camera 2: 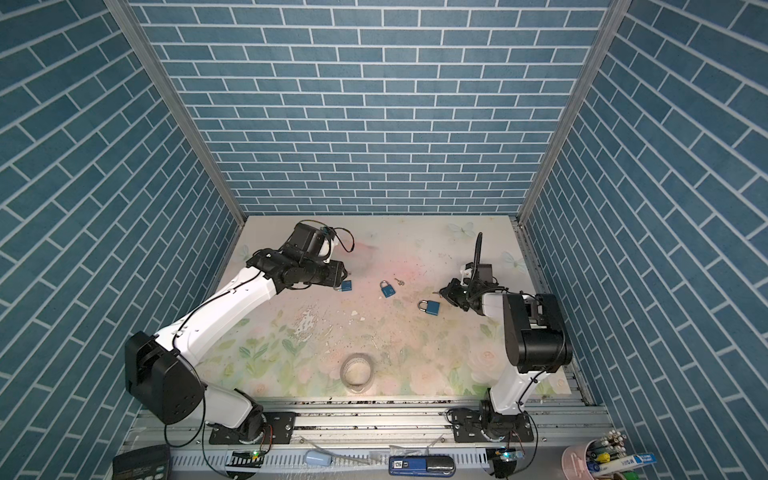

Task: Lock with the key

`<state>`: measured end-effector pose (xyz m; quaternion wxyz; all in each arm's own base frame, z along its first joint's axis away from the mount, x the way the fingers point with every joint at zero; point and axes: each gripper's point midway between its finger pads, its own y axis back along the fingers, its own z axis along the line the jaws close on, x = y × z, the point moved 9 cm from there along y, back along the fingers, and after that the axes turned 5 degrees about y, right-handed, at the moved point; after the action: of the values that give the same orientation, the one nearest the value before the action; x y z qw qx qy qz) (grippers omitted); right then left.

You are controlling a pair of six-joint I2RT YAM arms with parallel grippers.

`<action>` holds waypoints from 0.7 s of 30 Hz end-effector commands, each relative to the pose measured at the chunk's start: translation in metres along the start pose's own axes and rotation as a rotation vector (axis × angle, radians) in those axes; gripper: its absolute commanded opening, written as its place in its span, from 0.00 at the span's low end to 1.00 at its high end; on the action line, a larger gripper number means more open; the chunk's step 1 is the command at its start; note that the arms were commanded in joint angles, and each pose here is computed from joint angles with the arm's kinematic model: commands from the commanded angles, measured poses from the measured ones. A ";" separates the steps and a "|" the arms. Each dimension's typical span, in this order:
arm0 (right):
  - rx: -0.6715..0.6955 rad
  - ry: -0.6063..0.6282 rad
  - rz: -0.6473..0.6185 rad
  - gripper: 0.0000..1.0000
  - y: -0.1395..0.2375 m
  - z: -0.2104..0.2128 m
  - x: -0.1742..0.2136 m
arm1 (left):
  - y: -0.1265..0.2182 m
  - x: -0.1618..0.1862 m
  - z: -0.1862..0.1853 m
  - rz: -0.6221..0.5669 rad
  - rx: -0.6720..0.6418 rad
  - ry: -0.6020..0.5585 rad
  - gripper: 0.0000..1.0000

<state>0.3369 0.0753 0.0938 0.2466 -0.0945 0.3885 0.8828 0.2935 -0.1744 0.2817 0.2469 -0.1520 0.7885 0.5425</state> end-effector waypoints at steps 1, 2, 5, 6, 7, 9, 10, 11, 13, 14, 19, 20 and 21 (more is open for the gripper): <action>0.015 0.009 -0.019 0.00 -0.009 0.003 -0.005 | 0.003 0.000 0.007 -0.044 -0.019 0.026 0.50; 0.018 0.008 -0.015 0.00 -0.011 0.002 -0.004 | 0.005 0.001 0.009 -0.046 -0.023 0.030 0.51; 0.033 0.007 -0.011 0.00 -0.013 0.000 -0.002 | 0.007 0.003 0.016 -0.063 -0.054 0.044 0.51; 0.039 0.005 -0.011 0.00 -0.014 -0.001 -0.001 | 0.010 0.003 0.018 -0.072 -0.059 0.048 0.52; 0.044 0.003 -0.008 0.00 -0.014 -0.002 0.000 | 0.010 0.004 0.022 -0.079 -0.069 0.058 0.52; 0.057 0.001 -0.003 0.00 -0.013 -0.004 0.002 | 0.013 0.005 0.029 -0.102 -0.086 0.080 0.52; 0.066 -0.001 0.001 0.00 -0.013 -0.005 0.003 | 0.014 0.006 0.033 -0.114 -0.093 0.095 0.52; 0.075 0.001 0.002 0.02 -0.012 -0.006 0.004 | 0.015 0.007 0.037 -0.126 -0.101 0.108 0.52; 0.088 0.006 0.006 0.03 -0.011 -0.007 0.006 | 0.019 0.009 0.044 -0.151 -0.117 0.129 0.53; 0.094 0.007 0.007 0.07 -0.011 -0.007 0.007 | 0.021 0.010 0.047 -0.167 -0.127 0.137 0.54; 0.133 0.025 0.008 0.17 -0.007 -0.009 0.007 | 0.026 0.015 0.063 -0.218 -0.191 0.170 0.57; 0.143 0.030 0.008 0.18 -0.006 -0.008 0.007 | 0.027 0.016 0.066 -0.228 -0.203 0.180 0.58; 0.155 0.033 0.008 0.19 -0.005 -0.009 0.006 | 0.028 0.017 0.069 -0.236 -0.214 0.185 0.59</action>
<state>0.3390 0.0771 0.0877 0.2530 -0.0950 0.4248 0.8640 0.2795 -0.1094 0.2732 0.2189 -0.2848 0.7405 0.5680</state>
